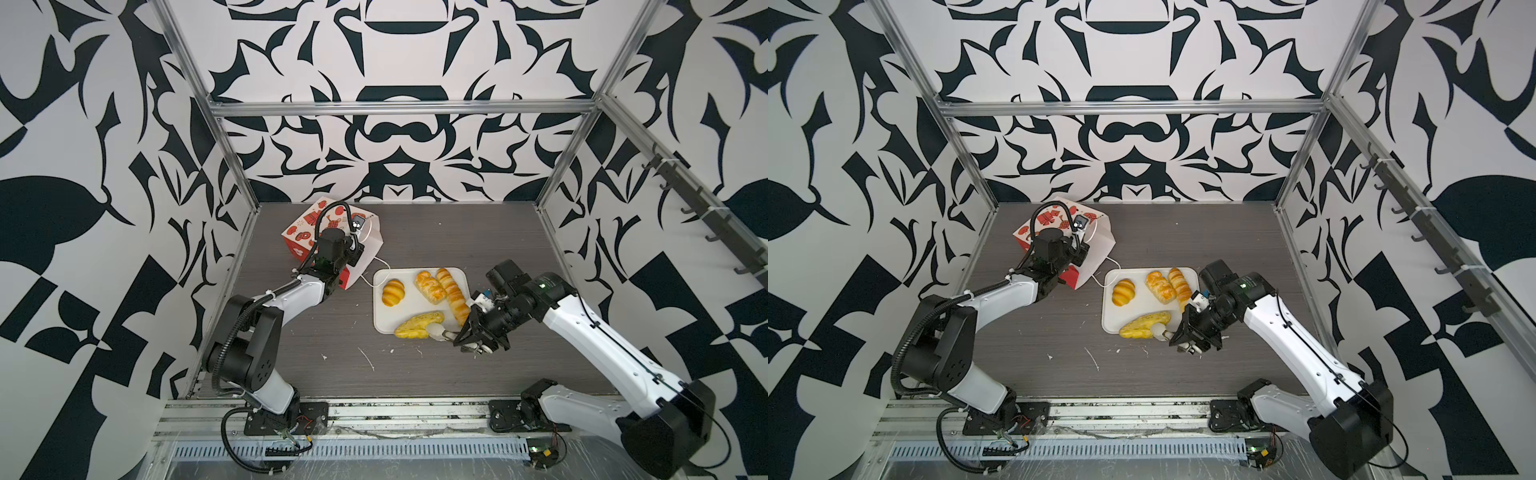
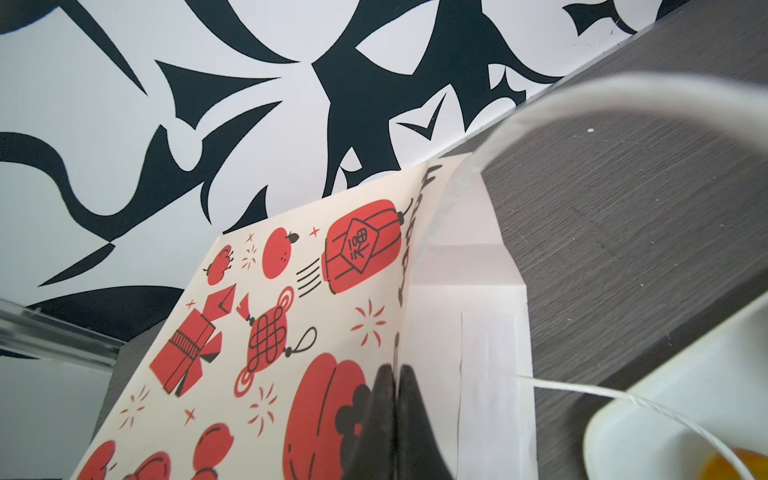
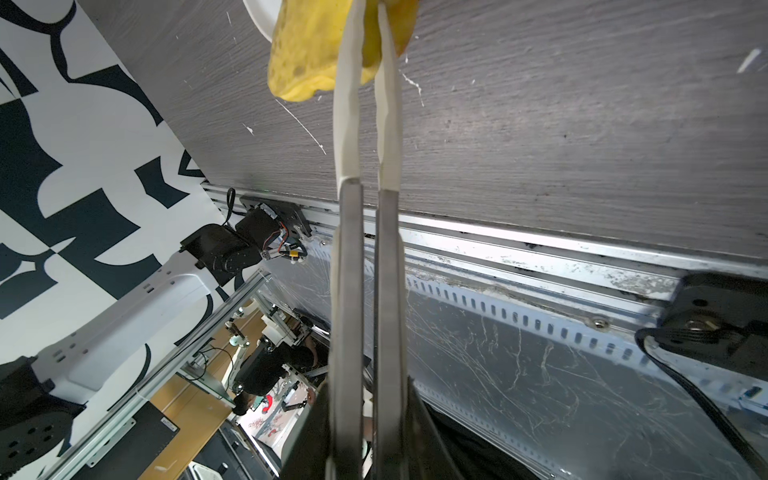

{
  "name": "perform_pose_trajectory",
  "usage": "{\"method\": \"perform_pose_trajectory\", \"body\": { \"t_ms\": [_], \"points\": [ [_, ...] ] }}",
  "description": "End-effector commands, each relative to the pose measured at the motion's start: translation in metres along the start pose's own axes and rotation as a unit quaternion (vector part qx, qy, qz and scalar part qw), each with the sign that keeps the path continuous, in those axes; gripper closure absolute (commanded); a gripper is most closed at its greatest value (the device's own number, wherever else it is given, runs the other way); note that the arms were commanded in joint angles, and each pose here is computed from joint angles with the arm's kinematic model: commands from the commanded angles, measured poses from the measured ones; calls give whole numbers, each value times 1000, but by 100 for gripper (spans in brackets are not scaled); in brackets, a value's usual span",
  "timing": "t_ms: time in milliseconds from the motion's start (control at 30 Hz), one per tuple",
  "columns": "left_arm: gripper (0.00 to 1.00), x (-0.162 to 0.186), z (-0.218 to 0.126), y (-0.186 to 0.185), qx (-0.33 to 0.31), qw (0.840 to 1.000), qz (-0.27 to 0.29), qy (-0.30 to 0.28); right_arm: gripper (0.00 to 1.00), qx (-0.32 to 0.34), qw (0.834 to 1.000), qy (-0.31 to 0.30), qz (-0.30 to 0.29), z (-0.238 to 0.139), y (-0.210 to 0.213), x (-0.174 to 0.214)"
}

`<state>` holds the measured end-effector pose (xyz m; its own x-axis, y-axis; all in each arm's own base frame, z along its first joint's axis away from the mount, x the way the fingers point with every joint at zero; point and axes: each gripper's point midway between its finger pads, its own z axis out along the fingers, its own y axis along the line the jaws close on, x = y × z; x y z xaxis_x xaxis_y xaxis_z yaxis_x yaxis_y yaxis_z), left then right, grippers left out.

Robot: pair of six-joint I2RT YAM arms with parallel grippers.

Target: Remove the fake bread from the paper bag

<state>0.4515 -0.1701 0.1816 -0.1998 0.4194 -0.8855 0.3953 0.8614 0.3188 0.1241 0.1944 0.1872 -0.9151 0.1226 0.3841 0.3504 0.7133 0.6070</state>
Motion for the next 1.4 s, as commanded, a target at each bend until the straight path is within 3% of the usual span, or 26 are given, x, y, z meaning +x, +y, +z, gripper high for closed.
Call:
{"method": "perform_pose_trajectory", "body": {
  "t_ms": [0, 167, 400, 567, 1367],
  "points": [
    [100, -10, -5, 1, 2, 1000, -1, -23, 96, -25, 1000, 8, 2, -9, 14, 1],
    [100, -12, -6, 0, 8, 1000, -5, -26, 94, -31, 999, 11, 16, -12, 14, -9],
    [100, -14, -4, 1, 8, 1000, -3, -25, 76, -38, 999, 9, 14, -16, 18, -18],
    [100, -15, -4, 1, 9, 1000, -3, -25, 69, -49, 999, -1, 10, -21, 22, -24],
    [100, -16, -8, 3, 6, 1000, -2, -21, 63, -116, 993, -30, -9, -29, 53, -49]
  ]
}}
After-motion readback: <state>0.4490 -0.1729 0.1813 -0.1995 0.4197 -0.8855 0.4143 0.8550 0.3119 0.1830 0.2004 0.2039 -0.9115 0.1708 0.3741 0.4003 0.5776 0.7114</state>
